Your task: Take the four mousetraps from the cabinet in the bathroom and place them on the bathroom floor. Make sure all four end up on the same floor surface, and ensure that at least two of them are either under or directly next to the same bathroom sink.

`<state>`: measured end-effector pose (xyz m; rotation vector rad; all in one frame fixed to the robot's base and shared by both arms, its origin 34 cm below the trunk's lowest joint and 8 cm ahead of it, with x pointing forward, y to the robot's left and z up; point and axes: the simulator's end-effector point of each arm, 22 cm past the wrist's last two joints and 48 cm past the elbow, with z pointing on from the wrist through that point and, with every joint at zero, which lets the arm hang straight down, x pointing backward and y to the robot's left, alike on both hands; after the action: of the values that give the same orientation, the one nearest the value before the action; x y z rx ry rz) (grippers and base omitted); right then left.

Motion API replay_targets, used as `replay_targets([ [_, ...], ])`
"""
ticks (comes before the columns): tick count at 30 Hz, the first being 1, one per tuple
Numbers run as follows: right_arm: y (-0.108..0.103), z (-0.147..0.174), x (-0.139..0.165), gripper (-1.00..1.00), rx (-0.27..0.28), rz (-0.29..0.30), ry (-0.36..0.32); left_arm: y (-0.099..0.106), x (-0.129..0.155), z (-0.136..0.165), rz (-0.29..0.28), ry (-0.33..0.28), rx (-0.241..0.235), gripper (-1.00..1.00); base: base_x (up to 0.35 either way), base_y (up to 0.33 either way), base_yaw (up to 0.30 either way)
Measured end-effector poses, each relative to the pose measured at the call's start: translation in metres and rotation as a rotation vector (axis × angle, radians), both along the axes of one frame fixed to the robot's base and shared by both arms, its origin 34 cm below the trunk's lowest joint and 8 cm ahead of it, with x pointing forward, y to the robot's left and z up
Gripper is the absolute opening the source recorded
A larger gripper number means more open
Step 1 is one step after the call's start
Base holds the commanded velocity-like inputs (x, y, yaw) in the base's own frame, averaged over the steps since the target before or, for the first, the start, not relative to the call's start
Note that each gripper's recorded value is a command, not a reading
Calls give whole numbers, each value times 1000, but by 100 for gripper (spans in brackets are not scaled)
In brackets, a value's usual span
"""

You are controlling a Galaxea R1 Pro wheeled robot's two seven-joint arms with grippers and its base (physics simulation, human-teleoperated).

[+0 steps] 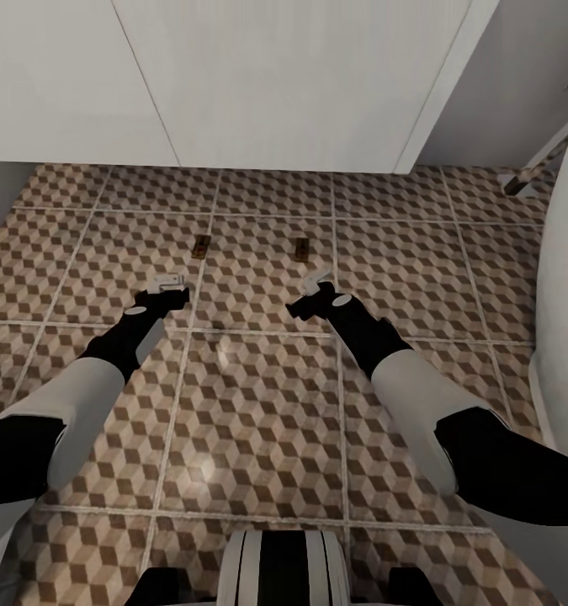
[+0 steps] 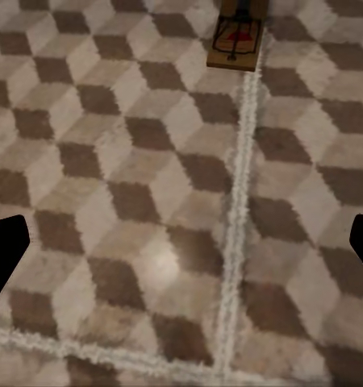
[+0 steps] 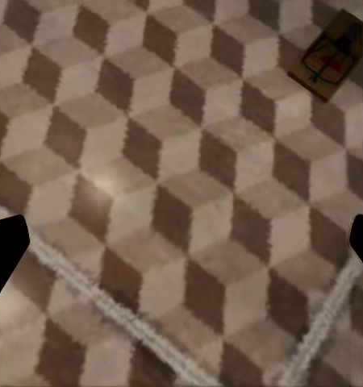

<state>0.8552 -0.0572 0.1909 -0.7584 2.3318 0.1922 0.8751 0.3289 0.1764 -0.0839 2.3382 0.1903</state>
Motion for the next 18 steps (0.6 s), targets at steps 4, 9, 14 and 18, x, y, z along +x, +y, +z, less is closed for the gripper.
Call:
replay_targets([
  [4, 0, 11, 3, 100, -1, 1, -12, 1, -2, 7, 1, 0, 2, 100, 0, 0, 0],
  [9, -1, 26, 8, 100, -2, 1, -29, 1, -6, 14, 2, -3, 2, 100, 0, 0, 0],
  [14, 1, 41, 11, 100, 3, 4, -54, 1, -16, 17, 1, 1, 2, 100, 0, 0, 0],
  [18, 2, 53, 15, 100, 12, 11, -83, 1, -20, 23, 1, -2, 1, 100, 0, 0, 0],
])
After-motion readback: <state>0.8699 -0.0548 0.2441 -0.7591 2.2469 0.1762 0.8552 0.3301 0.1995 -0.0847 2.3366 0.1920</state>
